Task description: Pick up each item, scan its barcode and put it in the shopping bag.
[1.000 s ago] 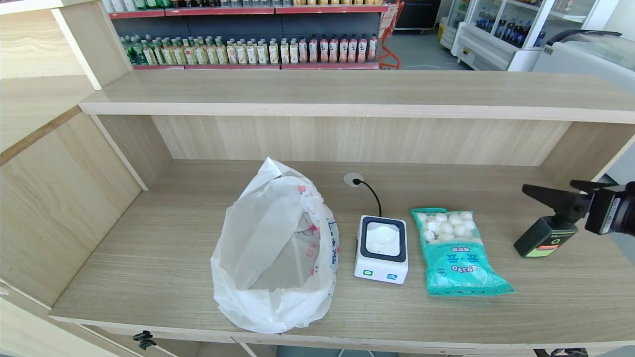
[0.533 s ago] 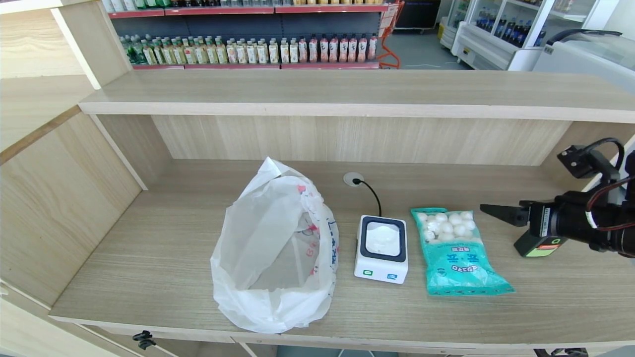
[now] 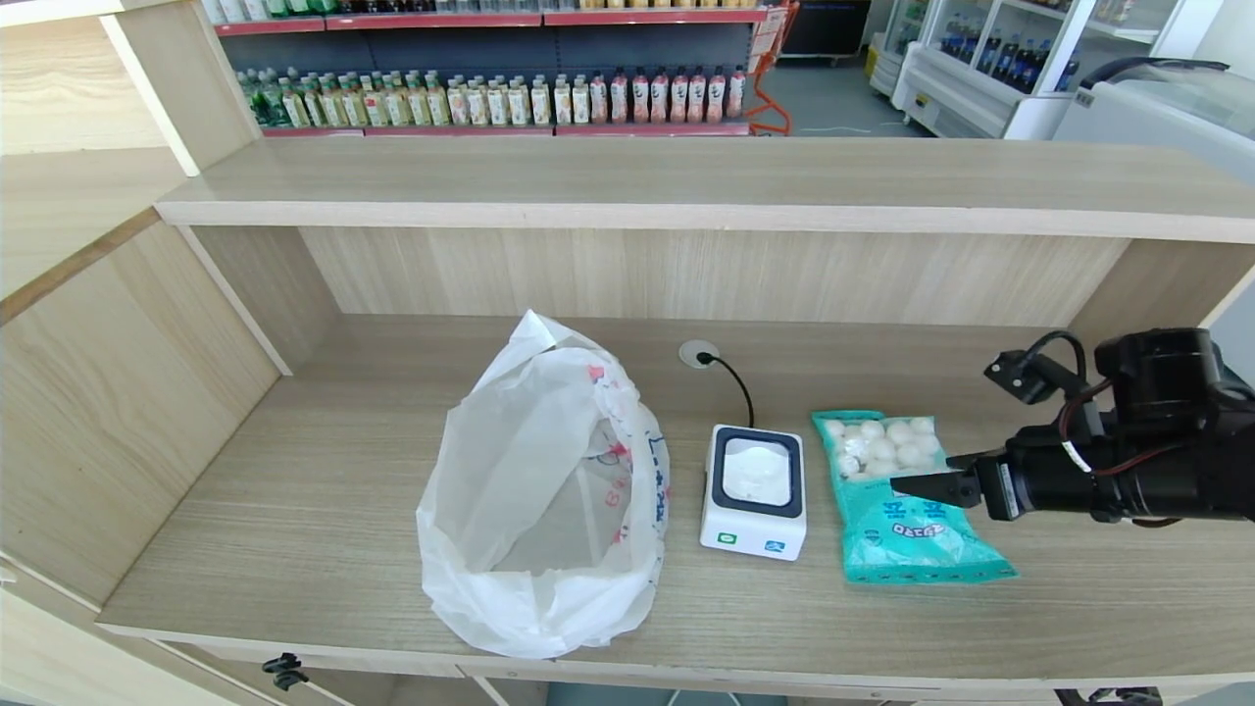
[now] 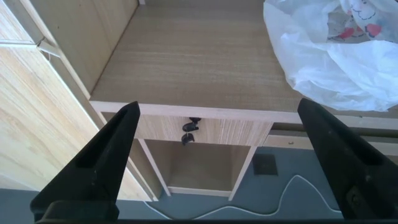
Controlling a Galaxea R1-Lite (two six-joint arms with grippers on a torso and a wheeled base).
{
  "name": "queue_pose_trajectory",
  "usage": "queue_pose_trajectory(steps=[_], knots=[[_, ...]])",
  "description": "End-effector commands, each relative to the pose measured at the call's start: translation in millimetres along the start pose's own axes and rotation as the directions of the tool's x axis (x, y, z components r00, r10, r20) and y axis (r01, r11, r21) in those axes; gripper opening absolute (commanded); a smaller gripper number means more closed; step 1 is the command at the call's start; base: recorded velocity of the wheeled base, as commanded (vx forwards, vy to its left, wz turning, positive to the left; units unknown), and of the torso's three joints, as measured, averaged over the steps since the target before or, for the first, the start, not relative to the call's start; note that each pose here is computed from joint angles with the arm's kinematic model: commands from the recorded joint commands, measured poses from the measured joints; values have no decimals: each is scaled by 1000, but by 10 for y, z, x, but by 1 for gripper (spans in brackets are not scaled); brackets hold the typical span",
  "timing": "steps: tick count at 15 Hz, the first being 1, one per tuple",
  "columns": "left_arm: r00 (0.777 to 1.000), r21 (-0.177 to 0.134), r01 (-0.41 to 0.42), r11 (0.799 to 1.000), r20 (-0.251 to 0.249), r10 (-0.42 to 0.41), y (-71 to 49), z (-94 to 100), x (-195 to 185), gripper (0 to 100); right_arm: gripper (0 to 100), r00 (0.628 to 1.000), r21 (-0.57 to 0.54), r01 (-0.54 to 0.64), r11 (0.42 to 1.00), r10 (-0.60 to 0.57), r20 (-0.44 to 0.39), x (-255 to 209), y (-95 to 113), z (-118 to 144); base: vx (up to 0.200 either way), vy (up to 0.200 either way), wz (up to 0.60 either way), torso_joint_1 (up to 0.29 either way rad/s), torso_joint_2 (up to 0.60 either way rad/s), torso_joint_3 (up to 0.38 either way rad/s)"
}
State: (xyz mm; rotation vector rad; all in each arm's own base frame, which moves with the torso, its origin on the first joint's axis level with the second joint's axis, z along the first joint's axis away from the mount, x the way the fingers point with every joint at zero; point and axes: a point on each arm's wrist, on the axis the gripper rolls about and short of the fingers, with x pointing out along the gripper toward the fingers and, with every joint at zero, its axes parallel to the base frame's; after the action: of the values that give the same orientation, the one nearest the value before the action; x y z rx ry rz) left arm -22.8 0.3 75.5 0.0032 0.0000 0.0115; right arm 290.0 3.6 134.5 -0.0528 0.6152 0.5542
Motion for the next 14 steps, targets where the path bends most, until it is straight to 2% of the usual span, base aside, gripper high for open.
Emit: queue_pose_trajectory(steps=[1,5,8,12,14], knots=[[1000,0,-1,1000,0,1,0,0,0,100,100,999,-14,-13,1000,13,-35,134,-45,-27,0,0,0,0,0,0],[1000,0,-1,1000,0,1,0,0,0,100,100,996,-16,-26,1000,24,-85,279,-128,49,0,0,0,0,0,0],[1000,0,-1,1000,-2,1,0,0,1,100,100,985,-35,-46,998,39,-168,322,-169,102,0,0,0,0,0,0],[1000,0,-1,1000,0,1,0,0,0,100,100,974,-130,34,991,-62,-217,361,-156,154,0,0,0,0,0,0],[1000,0,1,1000,0,-1,0,0,0,100,100,965,-144,43,989,-78,-248,358,-163,164,0,0,0,0,0,0]])
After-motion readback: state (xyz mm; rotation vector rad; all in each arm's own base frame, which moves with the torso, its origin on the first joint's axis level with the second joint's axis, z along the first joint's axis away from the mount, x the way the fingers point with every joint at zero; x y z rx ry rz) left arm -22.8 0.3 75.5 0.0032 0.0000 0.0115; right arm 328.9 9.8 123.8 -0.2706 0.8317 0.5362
